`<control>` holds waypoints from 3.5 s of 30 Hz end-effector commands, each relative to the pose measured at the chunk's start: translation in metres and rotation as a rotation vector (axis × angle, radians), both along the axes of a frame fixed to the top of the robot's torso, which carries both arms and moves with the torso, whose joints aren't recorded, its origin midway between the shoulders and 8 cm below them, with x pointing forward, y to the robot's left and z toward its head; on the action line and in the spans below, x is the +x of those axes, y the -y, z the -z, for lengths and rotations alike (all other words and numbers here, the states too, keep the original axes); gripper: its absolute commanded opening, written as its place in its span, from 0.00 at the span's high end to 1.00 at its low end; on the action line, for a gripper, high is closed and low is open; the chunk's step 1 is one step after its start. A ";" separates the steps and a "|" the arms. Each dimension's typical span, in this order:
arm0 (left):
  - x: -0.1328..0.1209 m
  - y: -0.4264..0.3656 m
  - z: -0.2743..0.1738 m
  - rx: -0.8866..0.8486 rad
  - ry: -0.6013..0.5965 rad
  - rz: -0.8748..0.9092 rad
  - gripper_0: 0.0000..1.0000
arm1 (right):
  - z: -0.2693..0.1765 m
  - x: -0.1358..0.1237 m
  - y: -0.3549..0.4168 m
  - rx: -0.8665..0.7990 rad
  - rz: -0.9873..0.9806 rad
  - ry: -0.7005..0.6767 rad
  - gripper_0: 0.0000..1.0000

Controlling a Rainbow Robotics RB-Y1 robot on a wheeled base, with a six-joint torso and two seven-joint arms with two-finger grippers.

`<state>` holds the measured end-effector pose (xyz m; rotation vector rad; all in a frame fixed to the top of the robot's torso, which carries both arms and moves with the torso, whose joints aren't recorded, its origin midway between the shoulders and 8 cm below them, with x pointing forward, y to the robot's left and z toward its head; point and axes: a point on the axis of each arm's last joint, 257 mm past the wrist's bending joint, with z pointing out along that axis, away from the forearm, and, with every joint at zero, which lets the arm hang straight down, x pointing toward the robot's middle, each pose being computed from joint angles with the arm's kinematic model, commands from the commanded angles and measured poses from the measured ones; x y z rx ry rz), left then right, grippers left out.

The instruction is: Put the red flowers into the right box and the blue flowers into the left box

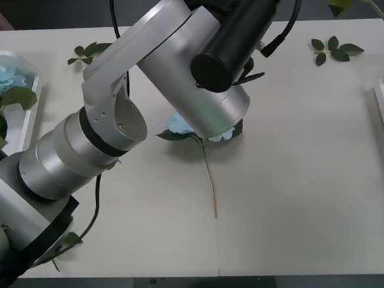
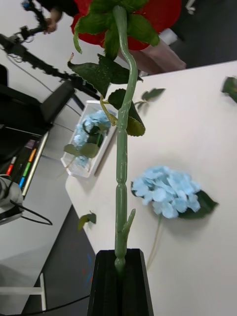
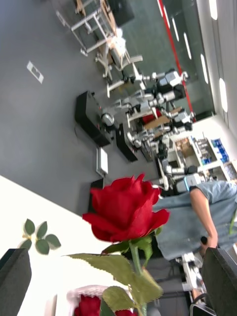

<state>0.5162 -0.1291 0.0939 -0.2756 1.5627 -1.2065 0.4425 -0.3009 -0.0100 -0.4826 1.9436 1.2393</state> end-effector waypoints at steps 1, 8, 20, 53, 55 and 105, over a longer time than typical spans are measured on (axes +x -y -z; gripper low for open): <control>-0.021 -0.008 -0.002 0.100 0.048 0.066 0.00 | 0.006 -0.004 0.040 -0.059 0.088 -0.053 1.00; -0.041 -0.032 0.047 0.346 0.028 0.123 0.00 | 0.032 -0.011 0.093 -0.116 0.210 -0.150 1.00; -0.076 -0.084 0.158 0.773 -0.034 0.199 0.00 | 0.076 -0.011 0.176 -0.388 0.438 -0.266 1.00; -0.067 -0.103 0.377 1.124 -0.447 0.131 0.00 | 0.130 -0.062 0.343 -0.784 0.888 -0.277 1.00; -0.066 -0.100 0.384 1.119 -0.473 0.124 0.00 | 0.131 -0.063 0.349 -0.796 0.906 -0.266 1.00; 0.026 -0.087 0.405 1.128 -0.270 -0.002 1.00 | 0.126 0.003 0.152 -0.701 0.391 -0.038 0.00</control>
